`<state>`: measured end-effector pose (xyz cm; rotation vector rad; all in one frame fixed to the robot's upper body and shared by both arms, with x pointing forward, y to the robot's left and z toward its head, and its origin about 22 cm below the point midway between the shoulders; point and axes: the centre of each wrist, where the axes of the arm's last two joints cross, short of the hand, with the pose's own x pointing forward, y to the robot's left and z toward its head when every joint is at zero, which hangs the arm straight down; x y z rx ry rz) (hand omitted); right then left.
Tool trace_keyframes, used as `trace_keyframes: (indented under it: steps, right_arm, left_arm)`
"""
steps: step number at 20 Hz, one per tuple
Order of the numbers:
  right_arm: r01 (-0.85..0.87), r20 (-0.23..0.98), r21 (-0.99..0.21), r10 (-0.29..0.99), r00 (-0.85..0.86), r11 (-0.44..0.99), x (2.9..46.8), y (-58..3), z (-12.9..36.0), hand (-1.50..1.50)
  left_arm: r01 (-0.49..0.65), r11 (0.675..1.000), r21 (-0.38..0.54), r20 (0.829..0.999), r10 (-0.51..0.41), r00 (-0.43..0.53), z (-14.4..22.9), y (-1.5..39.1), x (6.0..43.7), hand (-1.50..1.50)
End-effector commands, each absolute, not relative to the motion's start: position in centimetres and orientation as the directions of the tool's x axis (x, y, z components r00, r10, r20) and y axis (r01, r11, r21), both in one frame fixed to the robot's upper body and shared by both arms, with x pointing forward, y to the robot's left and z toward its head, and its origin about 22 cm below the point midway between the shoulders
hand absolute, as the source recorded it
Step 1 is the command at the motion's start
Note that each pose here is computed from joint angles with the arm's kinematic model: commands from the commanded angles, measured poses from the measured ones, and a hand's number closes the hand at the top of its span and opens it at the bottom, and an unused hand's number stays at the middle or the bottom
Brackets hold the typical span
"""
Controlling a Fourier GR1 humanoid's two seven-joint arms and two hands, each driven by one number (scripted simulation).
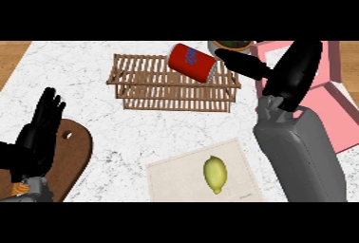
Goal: Pick the can from the placemat and place it in the tiered shelf
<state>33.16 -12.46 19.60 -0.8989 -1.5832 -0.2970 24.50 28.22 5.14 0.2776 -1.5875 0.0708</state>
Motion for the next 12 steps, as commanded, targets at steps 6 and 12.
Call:
trace_keyframes:
  steps: [6, 12]
  right_arm:
    - [0.66, 0.941, -0.298, 0.33, 0.08, 0.69, 21.7, -18.6, 20.1, -1.5]
    - [0.652, 0.938, -0.287, 0.344, 0.042, 0.702, 17.0, -22.4, 21.4, -1.5]
  left_arm:
    - [-0.231, 0.965, 0.127, 0.991, -0.133, -0.014, 4.9, 27.6, 24.9, 0.0]
    - [-0.201, 0.97, 0.136, 0.99, -0.142, -0.016, 5.7, 27.3, 25.4, 0.0]
